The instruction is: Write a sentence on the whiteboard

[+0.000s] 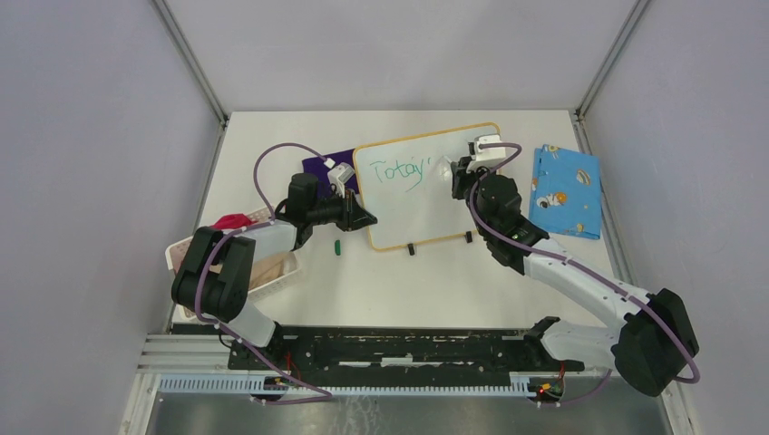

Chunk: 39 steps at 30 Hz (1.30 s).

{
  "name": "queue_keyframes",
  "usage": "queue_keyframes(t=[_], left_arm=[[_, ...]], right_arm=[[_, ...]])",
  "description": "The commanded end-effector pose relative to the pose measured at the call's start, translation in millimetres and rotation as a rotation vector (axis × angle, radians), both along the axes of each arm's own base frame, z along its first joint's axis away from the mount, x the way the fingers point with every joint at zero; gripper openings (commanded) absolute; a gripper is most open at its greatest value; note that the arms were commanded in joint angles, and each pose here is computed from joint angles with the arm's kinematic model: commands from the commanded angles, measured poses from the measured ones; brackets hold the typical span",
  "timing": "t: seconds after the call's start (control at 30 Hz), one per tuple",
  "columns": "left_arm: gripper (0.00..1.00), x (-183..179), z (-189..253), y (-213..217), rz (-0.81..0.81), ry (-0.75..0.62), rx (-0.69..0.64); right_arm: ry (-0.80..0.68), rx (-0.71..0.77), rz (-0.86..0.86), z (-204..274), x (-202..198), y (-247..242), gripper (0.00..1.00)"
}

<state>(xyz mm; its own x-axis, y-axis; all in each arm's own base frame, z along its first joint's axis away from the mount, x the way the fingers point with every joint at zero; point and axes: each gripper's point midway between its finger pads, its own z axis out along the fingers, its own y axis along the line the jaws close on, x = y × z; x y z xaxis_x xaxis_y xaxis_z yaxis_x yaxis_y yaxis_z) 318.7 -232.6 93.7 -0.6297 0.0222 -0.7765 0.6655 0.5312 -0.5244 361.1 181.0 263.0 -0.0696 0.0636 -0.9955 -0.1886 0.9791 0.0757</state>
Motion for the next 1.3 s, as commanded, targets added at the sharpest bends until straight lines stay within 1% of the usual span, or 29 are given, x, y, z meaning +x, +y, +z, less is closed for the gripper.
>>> queue_keyframes(t=[0.0,0.43,0.83,1.03,1.27], left_arm=[[0.02,12,-6,8,0.028,-0.073,0.086],[0.02,12,-5,7,0.025,-0.075,0.086],[0.02,11,-6,7,0.024,-0.072,0.088],[0.02,11,-6,7,0.024,-0.074,0.09],[0.02,11,-6,7,0.025,-0.074,0.09]], right_arm=[[-0.061,0.051,-0.001,25,6,3,0.0],[-0.045,0.045,0.01,20,11,8,0.0],[-0.041,0.063,0.063,17,9,18,0.0],[-0.022,0.056,0.076,8,6,19,0.0],[0.002,0.041,0.054,-4,2,12,0.0]])
